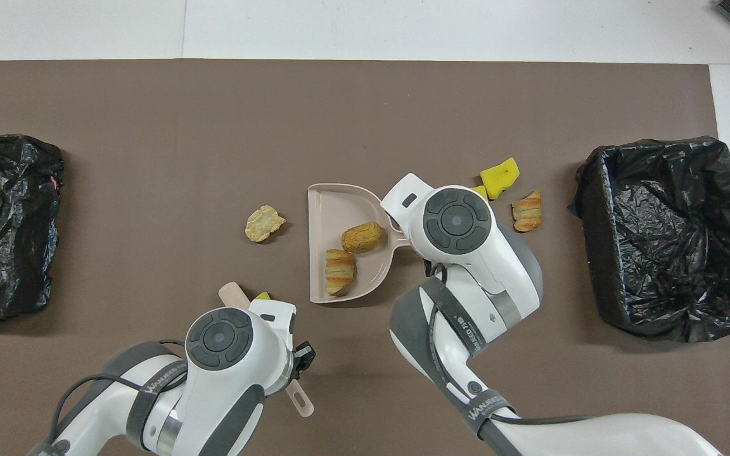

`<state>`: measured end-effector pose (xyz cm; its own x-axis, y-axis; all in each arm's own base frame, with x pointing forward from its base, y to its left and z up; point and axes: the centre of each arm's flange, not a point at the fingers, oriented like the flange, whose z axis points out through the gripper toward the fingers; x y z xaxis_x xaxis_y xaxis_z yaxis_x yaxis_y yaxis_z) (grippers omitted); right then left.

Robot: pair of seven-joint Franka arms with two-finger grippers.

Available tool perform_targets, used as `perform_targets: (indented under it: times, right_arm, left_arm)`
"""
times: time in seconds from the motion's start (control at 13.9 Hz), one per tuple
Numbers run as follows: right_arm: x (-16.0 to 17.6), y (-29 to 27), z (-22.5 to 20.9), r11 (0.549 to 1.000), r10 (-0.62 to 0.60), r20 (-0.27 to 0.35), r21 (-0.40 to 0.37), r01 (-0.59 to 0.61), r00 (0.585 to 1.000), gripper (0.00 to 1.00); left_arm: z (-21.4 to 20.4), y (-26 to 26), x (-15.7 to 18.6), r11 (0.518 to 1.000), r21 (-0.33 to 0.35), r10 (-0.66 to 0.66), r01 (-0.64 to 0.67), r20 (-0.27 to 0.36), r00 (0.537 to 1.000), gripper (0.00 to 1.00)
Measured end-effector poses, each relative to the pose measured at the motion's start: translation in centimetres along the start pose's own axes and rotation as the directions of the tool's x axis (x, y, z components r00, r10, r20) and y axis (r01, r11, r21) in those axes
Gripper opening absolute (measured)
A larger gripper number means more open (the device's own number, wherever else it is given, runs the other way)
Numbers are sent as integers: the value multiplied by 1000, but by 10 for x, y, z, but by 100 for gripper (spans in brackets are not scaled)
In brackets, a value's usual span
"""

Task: Sweep and dump trash in bin
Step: 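Sweep the yellow sponge pieces into the dustpan with the brush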

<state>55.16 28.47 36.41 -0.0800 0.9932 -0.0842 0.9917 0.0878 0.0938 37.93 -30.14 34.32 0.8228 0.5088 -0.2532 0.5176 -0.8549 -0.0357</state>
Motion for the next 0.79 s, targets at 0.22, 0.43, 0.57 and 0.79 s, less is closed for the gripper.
perform_targets:
  times: [0.22,0.43,0.57,0.79]
  right_arm:
    - [0,0,0,999,-38,6,-3,38,999,32]
    - [0,0,0,999,-44,10,-5,44,999,32]
    - [0,0,0,999,-45,10,-5,45,999,32]
    - [0,0,0,999,-45,11,-6,45,999,32]
  left_arm:
    - [-6,14,6,998,-16,67,-67,-5,998,27]
    - [-8,25,-8,974,-27,222,-223,-21,975,27]
    - [-10,35,-25,950,-31,311,-312,-32,950,27]
    - [-25,56,-45,927,-57,369,-372,-57,928,27]
